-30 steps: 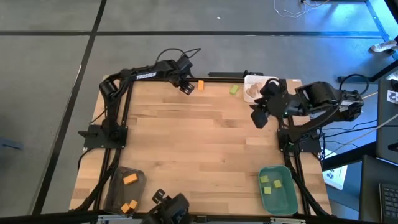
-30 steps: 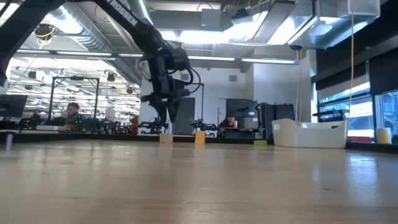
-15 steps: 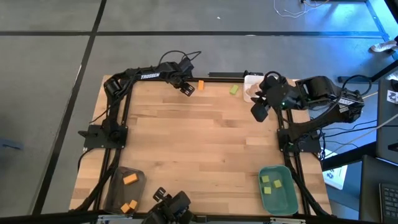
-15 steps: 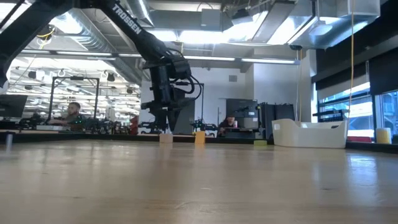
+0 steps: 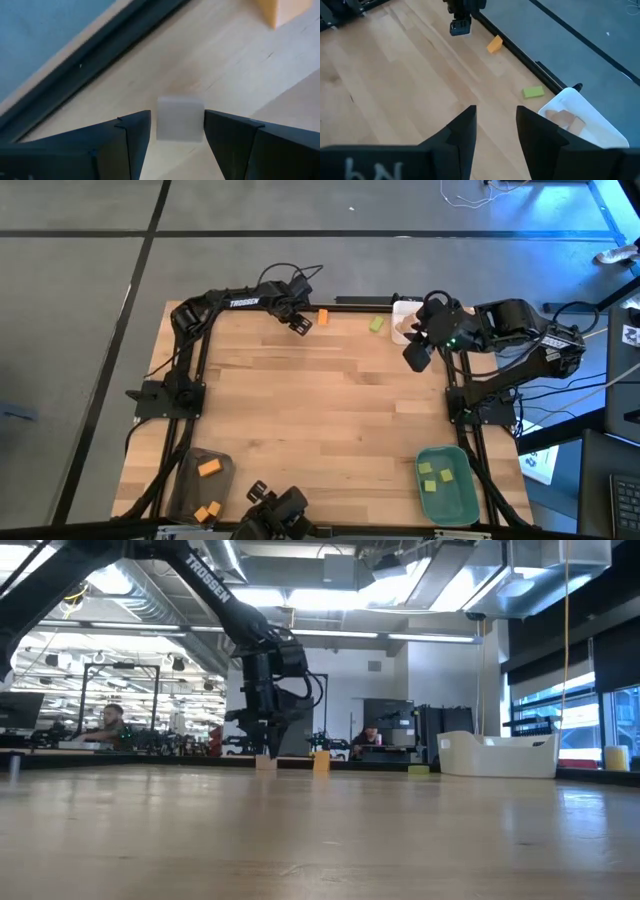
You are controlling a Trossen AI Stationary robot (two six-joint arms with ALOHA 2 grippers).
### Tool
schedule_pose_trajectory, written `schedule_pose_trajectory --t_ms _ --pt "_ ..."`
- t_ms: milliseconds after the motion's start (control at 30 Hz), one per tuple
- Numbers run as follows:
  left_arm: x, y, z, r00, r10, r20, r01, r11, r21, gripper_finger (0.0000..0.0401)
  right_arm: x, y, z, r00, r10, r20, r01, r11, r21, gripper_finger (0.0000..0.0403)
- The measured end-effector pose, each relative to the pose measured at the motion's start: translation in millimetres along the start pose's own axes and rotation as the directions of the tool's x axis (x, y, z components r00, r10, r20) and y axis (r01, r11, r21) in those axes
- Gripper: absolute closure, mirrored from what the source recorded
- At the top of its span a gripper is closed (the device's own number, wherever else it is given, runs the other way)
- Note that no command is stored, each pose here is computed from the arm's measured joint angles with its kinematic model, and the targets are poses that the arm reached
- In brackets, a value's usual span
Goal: Sort & place blocks by color
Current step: Put the brown block into the white bin
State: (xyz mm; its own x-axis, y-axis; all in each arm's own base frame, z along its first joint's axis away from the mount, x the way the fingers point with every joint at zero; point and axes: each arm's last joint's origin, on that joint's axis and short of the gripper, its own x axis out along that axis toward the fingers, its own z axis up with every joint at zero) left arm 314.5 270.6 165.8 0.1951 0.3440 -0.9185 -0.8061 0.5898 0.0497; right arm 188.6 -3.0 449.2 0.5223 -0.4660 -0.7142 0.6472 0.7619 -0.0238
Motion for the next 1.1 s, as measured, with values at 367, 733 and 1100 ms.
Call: schedule_pose_trajectory --t_ms 367,733,1100 --pt "24.6 -2.8 -4.6 0.997 -0.057 -0.057 0.057 0.998 0.001 0.0228 0.0 0.7 -0.4 1.000 0.023 -0.015 -0.023 1.000 0.002 0.0264" --pt "17.8 -6.9 2.5 0.995 -0.071 -0.073 0.077 0.994 0.079 0.0288 0.1 1.3 -0.6 0.999 0.036 -0.024 -0.036 0.999 0.001 0.0264" --pt "-58.3 -17.4 58.1 0.922 -0.386 -0.031 0.375 0.868 0.325 0.0288 7.0 7.9 2.8 0.999 0.028 -0.017 -0.032 0.935 -0.353 0.0264"
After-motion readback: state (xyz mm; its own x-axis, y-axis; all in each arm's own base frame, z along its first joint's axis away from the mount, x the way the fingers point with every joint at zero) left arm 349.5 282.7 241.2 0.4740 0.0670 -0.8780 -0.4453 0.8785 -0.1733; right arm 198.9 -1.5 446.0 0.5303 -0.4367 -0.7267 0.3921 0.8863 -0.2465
